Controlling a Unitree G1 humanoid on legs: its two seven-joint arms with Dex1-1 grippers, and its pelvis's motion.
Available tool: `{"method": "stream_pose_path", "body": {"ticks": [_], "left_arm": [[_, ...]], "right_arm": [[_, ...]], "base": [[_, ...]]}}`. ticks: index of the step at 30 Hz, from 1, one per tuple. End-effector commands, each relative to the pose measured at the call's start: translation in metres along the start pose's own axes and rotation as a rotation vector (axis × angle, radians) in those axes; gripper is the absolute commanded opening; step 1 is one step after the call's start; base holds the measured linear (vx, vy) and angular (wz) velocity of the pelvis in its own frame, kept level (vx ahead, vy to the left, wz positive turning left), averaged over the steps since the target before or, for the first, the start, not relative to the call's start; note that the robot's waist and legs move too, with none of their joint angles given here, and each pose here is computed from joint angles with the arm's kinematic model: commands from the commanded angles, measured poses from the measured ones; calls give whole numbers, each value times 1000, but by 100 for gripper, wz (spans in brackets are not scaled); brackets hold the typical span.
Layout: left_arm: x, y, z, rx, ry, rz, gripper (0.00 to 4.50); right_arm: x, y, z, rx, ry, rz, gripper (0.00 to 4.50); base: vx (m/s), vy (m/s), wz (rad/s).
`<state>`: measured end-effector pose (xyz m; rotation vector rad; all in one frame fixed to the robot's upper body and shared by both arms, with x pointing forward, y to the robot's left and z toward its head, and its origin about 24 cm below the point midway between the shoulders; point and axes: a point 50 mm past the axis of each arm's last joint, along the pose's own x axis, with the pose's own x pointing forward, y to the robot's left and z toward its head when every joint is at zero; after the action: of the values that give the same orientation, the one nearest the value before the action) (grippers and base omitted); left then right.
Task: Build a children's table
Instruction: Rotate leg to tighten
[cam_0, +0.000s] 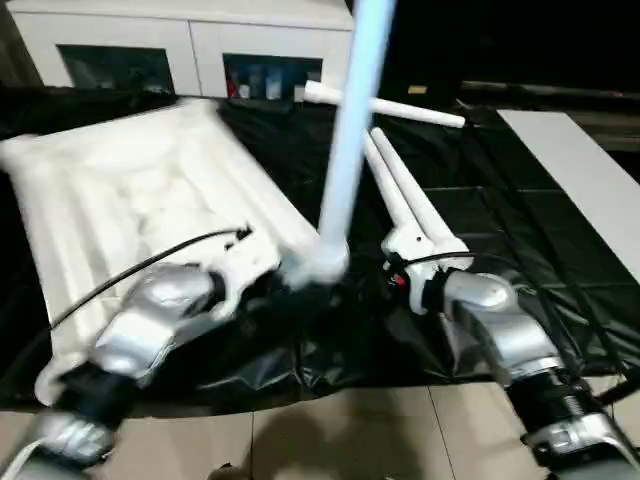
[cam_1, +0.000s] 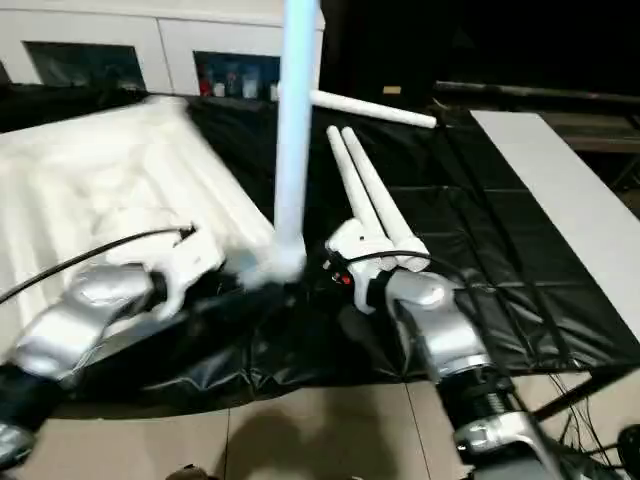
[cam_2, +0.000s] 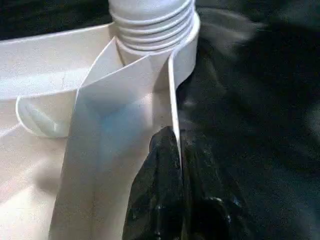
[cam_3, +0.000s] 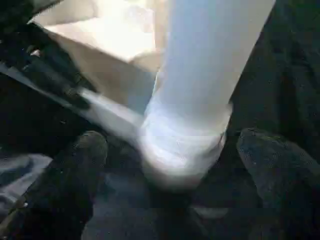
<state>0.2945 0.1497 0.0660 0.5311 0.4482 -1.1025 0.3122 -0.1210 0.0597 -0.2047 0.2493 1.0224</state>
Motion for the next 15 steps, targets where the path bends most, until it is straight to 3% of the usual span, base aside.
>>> {"method": "stream_pose_path", "body": {"ticks": [1, 14, 15], "left_arm": [[7, -18, 14, 57, -49, -145, 0], [-1, -11, 7, 73, 6, -110, 0], [-2, -11, 7, 73, 6, -110, 0]], "right_arm": [[-5, -1, 4, -11, -10, 36, 448], [-8, 2, -1, -72, 66, 137, 448], [-8, 2, -1, -72, 67, 138, 432]], "base": [[0, 0, 0], [0, 0, 0], [0, 0, 0]]}}
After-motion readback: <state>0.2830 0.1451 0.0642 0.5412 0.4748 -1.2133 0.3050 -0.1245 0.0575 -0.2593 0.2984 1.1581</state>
